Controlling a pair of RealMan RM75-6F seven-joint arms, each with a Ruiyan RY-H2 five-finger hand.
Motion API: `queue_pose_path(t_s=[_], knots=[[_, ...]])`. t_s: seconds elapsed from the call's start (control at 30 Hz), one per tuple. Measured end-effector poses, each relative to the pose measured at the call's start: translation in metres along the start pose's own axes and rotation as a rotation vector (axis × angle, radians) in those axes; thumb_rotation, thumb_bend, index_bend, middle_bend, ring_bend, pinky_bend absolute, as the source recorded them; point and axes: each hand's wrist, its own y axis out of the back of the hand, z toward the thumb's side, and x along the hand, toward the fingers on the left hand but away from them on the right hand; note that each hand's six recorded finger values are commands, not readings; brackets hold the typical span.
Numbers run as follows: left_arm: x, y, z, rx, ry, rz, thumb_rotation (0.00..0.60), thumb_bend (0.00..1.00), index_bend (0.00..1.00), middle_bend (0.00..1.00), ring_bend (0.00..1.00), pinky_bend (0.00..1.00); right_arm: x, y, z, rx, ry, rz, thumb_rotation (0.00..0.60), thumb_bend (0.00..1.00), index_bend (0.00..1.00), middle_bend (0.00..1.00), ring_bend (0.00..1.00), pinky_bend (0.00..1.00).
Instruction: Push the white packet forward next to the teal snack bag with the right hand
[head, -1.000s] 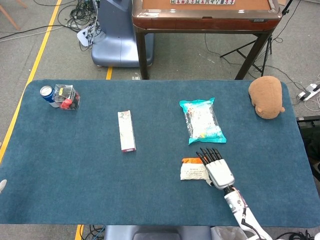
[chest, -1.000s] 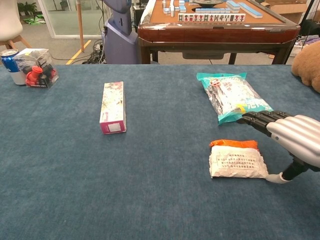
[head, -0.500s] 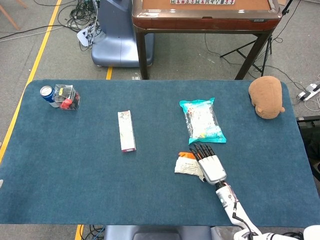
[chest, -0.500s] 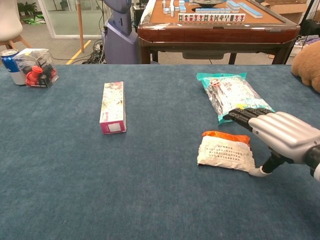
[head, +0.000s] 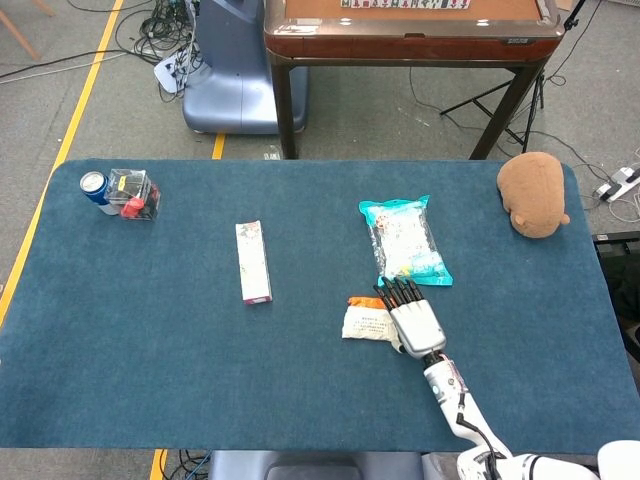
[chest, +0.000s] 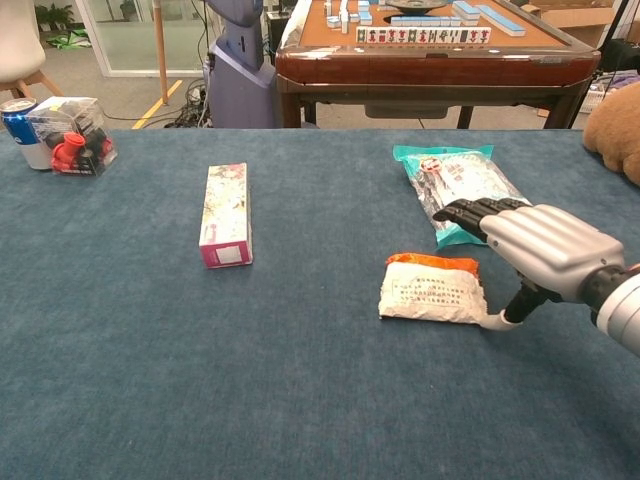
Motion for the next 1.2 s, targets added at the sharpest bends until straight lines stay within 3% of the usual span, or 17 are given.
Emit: queue_pose_path(t_s=[0.43, 1.2], knots=[[0.002, 0.002, -0.007, -0.007, 0.022, 0.0, 0.6, 0.2, 0.29, 0.31, 0.21, 0.41, -0.024, 0.005, 0.007, 0.005, -0.01, 0.0, 0.6, 0.0, 0.08, 0.02, 0.0, 0.08], [0.003, 0.006, -0.018, -0.028, 0.048, 0.003, 0.6, 0.2, 0.29, 0.31, 0.21, 0.41, -0.063, 0.016, 0.045, -0.029, 0.003, -0.011, 0.6, 0.0, 0.08, 0.02, 0.0, 0.08]])
